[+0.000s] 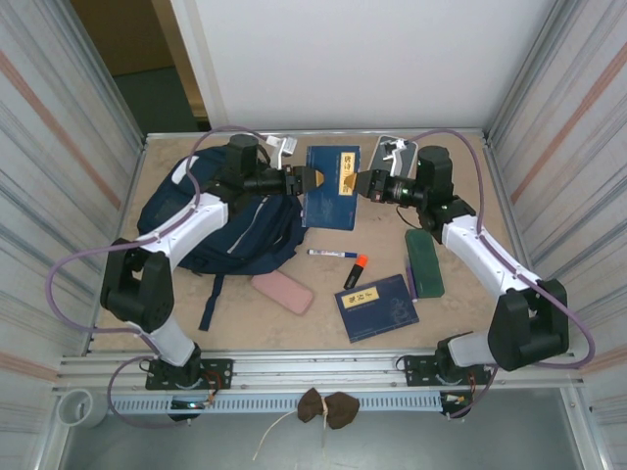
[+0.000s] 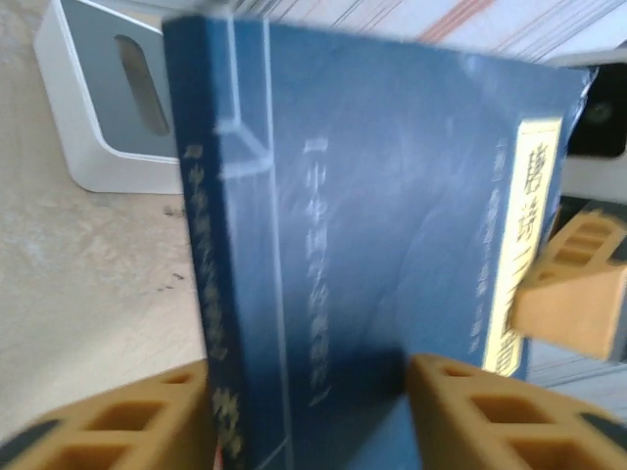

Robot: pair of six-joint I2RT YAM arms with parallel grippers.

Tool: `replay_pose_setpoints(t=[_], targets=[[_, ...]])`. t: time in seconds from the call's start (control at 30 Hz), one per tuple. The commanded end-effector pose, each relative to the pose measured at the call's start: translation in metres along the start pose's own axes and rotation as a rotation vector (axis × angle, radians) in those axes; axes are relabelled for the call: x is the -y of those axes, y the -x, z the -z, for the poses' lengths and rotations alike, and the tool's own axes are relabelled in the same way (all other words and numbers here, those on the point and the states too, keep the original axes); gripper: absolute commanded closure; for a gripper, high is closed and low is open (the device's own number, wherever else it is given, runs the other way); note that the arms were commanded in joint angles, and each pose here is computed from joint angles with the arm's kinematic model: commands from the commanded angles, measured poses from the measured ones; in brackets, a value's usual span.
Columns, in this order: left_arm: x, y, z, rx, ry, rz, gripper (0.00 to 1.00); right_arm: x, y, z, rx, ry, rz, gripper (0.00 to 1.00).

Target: Pack the student bag

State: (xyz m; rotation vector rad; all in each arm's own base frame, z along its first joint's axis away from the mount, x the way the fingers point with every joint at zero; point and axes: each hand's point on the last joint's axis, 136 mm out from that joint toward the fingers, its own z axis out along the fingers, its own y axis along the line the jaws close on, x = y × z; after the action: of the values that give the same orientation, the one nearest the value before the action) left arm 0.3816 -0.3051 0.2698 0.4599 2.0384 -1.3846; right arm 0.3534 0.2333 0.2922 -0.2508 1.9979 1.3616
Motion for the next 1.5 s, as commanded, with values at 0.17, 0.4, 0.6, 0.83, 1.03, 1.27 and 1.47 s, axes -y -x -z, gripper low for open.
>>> replay_pose_setpoints(t=[0.17,0.4,0.6,0.83,1.03,1.27,1.47], targets=[[0.067,0.036,0.038,0.154,-0.156,-0.060,0.98,0.000,0.007,0.020,-0.016,-0.072,0.038,0.42],[0.102,0.042,0.059,0.199,-0.256,-0.069,1.00,-0.019,-0.007,0.018,-0.011,0.112,0.020,0.12],[0.110,0.039,0.065,0.210,-0.294,-0.057,1.00,-0.061,-0.016,0.008,-0.047,0.321,0.055,0.08],[0.079,0.035,0.059,0.214,-0.176,-0.005,0.98,-0.077,0.001,0.010,0.029,0.381,0.000,0.62],[0.022,0.013,0.060,0.150,0.141,-0.028,0.58,-0.031,0.011,0.016,0.087,0.166,-0.106,1.00],[-0.101,-0.042,0.107,-0.055,0.838,-0.161,0.31,0.029,0.008,0.046,0.084,-0.137,-0.170,1.00],[-0.150,-0.077,0.105,-0.283,0.993,-0.206,0.23,0.053,0.003,0.049,0.069,-0.182,-0.224,1.00]])
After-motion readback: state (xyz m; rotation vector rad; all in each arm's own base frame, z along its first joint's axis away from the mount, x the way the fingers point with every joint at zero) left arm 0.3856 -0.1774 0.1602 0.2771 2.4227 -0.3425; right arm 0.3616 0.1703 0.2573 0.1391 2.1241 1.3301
